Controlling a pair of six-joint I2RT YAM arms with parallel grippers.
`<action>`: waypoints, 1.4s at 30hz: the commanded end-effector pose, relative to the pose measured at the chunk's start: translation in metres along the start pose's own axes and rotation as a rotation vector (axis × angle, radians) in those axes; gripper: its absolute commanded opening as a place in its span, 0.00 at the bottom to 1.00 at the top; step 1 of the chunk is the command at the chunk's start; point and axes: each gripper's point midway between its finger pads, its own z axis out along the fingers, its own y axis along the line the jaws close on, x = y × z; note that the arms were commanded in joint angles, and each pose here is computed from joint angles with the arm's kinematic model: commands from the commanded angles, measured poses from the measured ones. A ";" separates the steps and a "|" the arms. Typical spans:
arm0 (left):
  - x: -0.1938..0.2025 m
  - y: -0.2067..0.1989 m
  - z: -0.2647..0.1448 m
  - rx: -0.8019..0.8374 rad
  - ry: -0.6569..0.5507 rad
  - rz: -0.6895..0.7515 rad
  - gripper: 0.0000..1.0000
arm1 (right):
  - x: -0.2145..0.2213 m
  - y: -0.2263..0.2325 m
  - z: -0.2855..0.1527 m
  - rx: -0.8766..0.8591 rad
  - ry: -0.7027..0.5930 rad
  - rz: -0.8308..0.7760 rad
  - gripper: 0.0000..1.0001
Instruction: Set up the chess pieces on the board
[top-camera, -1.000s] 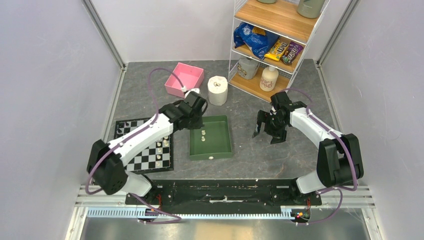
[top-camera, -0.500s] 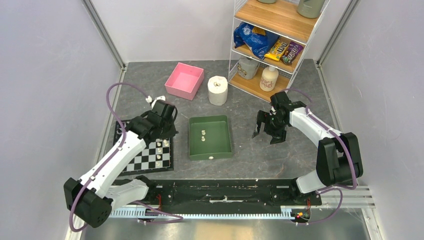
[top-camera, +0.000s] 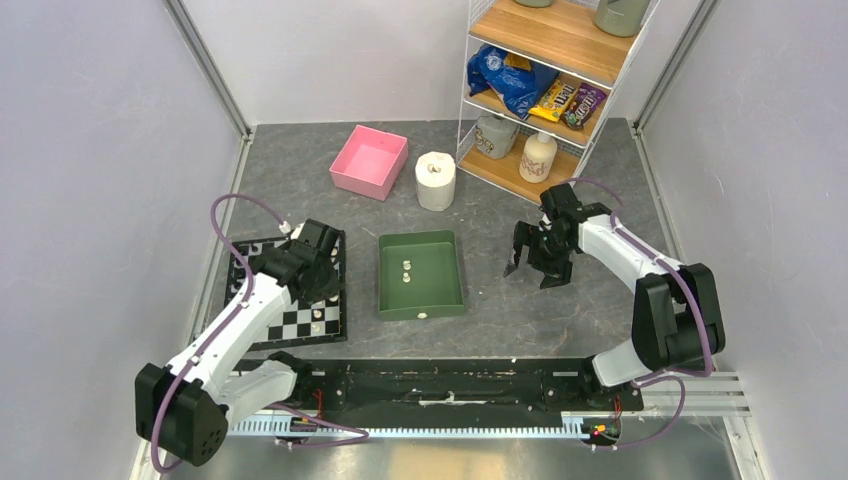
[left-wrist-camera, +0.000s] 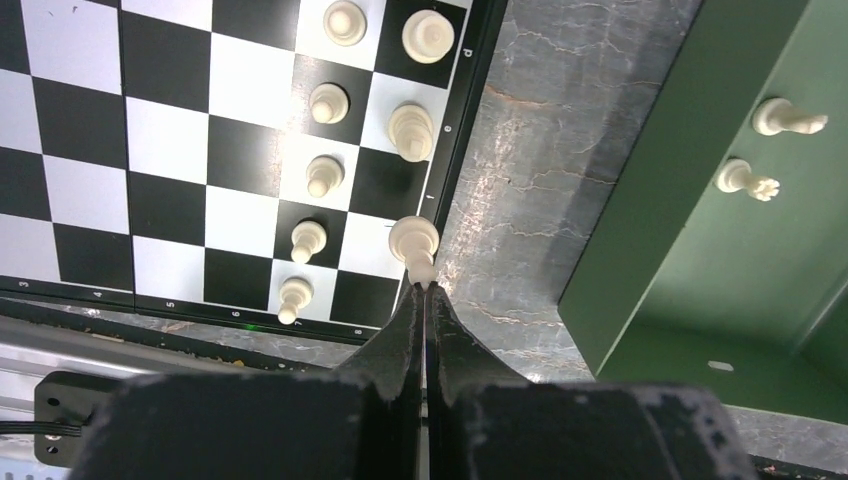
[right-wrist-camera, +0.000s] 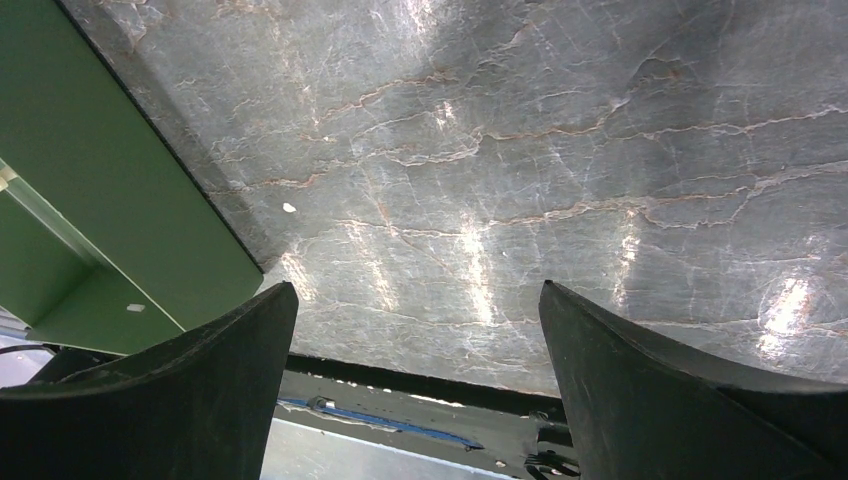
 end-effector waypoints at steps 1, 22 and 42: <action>-0.001 -0.004 0.009 0.020 0.004 -0.036 0.02 | -0.003 0.001 0.002 -0.012 -0.004 -0.013 0.99; 0.000 0.008 0.036 -0.005 0.002 -0.055 0.02 | -0.002 0.001 0.004 -0.008 0.004 -0.010 0.99; -0.008 0.007 0.024 0.009 -0.016 -0.060 0.37 | -0.005 0.003 0.005 -0.015 0.009 -0.010 0.99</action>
